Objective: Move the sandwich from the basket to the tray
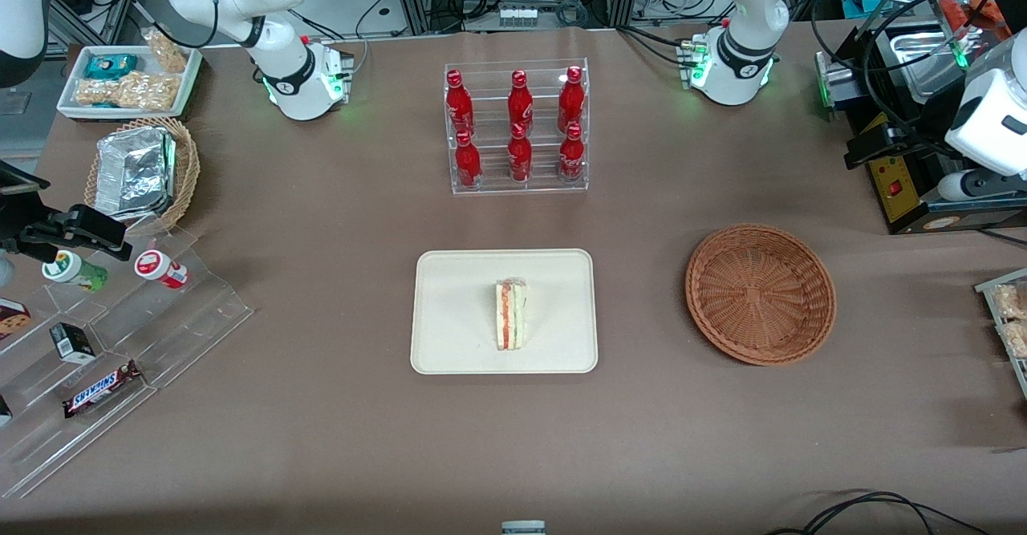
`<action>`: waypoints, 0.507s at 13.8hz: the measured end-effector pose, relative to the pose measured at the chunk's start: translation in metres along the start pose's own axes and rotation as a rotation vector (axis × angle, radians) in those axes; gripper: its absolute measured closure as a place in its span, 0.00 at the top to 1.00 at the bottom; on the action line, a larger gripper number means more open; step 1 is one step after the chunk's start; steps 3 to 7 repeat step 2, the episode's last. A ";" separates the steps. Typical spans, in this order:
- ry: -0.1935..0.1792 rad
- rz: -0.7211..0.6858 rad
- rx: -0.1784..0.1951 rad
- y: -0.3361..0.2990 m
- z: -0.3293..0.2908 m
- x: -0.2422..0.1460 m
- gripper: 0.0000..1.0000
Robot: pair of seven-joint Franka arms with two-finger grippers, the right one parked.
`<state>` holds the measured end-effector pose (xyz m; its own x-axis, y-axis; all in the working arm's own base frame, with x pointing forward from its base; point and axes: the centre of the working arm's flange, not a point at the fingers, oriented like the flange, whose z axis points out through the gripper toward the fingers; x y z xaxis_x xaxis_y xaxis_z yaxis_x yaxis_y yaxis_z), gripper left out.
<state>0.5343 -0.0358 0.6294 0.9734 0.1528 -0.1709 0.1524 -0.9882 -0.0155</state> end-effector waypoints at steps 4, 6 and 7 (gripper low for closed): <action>0.020 0.005 0.007 0.002 -0.001 0.003 1.00; 0.020 0.005 0.007 0.002 -0.001 0.003 1.00; 0.020 0.005 0.007 0.002 -0.001 0.003 1.00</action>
